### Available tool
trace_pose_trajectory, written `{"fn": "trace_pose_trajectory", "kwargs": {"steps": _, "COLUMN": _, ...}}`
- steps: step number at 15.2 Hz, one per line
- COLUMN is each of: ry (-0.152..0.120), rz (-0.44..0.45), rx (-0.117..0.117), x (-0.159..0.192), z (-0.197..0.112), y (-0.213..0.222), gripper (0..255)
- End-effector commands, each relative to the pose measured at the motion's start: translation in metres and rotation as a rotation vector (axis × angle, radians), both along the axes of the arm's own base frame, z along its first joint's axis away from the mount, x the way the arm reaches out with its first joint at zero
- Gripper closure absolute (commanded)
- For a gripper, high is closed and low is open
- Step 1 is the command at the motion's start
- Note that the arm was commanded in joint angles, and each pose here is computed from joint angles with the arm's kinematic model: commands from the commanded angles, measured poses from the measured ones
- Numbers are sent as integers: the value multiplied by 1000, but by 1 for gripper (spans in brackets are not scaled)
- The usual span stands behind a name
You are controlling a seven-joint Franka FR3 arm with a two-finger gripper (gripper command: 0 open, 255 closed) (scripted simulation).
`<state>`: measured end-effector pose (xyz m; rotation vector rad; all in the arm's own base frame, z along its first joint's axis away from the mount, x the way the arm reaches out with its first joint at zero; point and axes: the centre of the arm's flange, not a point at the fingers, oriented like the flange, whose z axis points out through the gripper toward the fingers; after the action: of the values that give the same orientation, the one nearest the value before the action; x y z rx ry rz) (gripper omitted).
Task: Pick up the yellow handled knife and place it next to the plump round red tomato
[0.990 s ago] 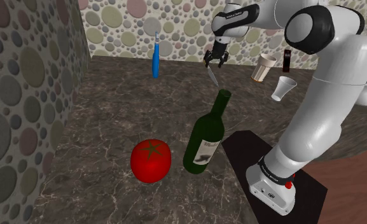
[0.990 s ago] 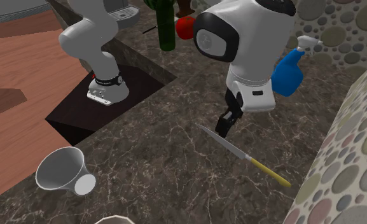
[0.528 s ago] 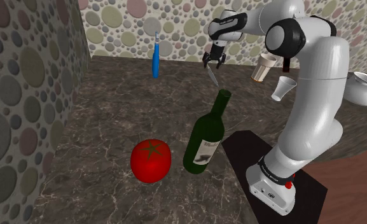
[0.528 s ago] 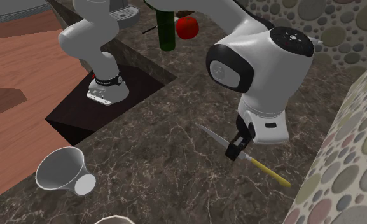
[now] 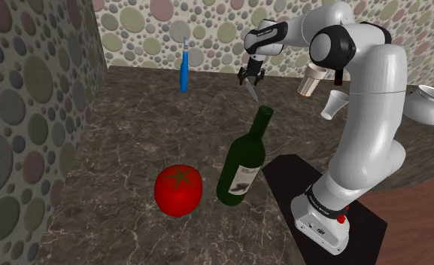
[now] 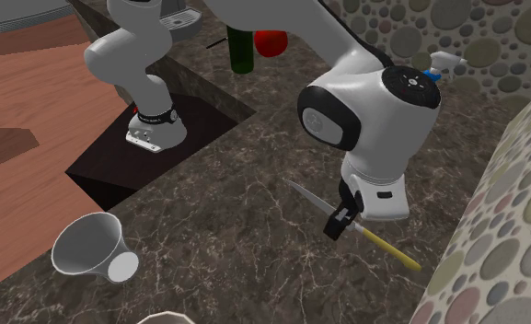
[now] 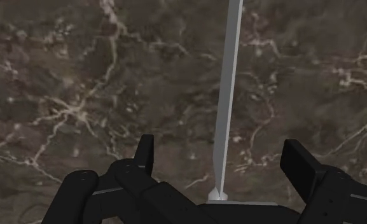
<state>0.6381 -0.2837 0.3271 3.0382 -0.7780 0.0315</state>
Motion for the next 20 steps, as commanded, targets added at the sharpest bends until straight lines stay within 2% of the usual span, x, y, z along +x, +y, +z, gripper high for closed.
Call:
{"fn": "trace_pose_trajectory", "kwargs": {"steps": 1, "ry": 0, "rz": 0, "rx": 0, "x": 0, "z": -1, "y": 0, "gripper": 0}}
{"fn": "trace_pose_trajectory", "kwargs": {"steps": 5, "ry": 0, "rz": 0, "rx": 0, "x": 0, "z": -1, "y": 0, "gripper": 0}}
{"fn": "trace_pose_trajectory", "kwargs": {"steps": 6, "ry": 0, "rz": 0, "rx": 0, "x": 0, "z": -1, "y": 0, "gripper": 255}}
{"fn": "trace_pose_trajectory", "kwargs": {"steps": 15, "ry": 0, "rz": 0, "rx": 0, "x": 0, "z": -1, "y": 0, "gripper": 255}}
{"fn": "trace_pose_trajectory", "kwargs": {"steps": 20, "ry": 0, "rz": 0, "rx": 0, "x": 0, "z": 26, "y": 0, "gripper": 255}}
